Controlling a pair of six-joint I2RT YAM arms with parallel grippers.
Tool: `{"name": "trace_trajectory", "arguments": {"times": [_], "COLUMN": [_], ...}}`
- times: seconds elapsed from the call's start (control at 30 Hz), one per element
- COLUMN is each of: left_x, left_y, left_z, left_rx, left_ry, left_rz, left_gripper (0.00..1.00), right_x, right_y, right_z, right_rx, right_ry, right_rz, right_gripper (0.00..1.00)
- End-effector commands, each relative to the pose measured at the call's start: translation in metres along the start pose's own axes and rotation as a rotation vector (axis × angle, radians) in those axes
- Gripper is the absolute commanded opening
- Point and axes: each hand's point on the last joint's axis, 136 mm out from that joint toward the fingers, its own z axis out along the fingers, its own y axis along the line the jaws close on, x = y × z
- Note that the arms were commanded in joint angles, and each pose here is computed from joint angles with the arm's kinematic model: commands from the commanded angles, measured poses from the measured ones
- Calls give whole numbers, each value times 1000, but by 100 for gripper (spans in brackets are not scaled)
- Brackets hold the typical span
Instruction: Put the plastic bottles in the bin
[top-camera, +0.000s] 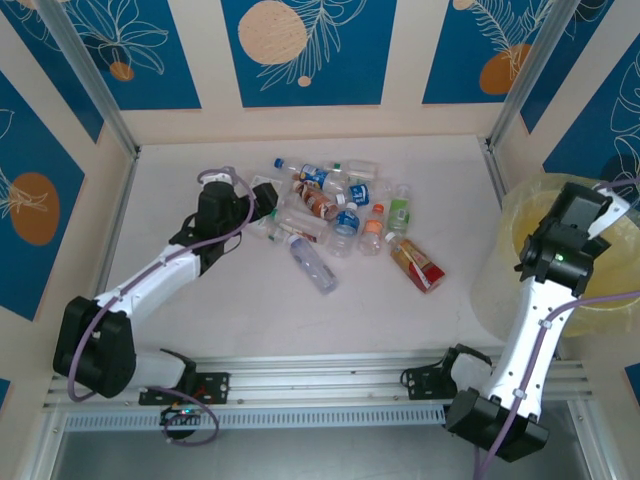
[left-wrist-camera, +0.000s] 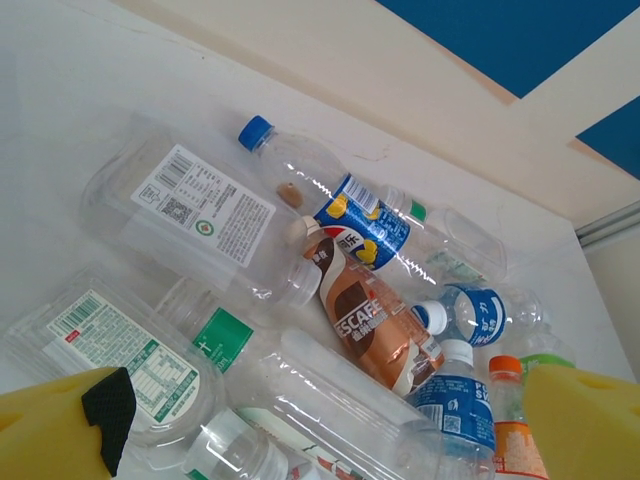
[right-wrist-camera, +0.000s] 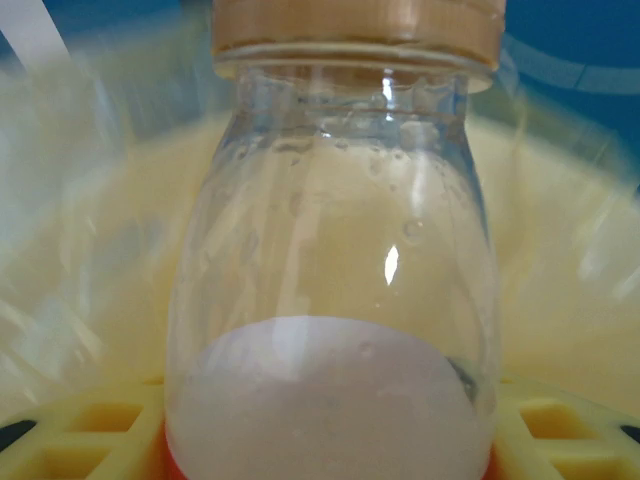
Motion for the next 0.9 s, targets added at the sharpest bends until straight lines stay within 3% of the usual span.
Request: {"name": "trace_trajectory", "arguments": {"times": [0.0, 0.27, 0.4, 0.5, 0.6, 0.87], "left_x": [-10, -2, 0, -2, -3, -1], "left_y": [-4, -1, 5, 10, 16, 34], "left_z": [3, 20, 22, 21, 21, 21], "left_rx": [19, 35, 28, 17, 2, -37], "left_ry": [6, 98, 106, 103, 103, 106], "left_rz": [-15, -65, -89, -98, -103, -137], "left_gripper": [100, 100, 100, 100, 100, 100], "right_x": [38, 76, 91, 105, 112, 100], "right_y": [-4, 4, 10, 15, 41, 90], "right_z": [12, 44, 52, 56, 53, 32], "right_rx": [16, 43, 31, 5, -139, -349], "right_ry": [99, 210, 261, 297, 353, 377], "right_rz": [65, 152, 156, 152, 162, 170], "right_gripper": [2, 16, 39, 39, 38, 40]}}
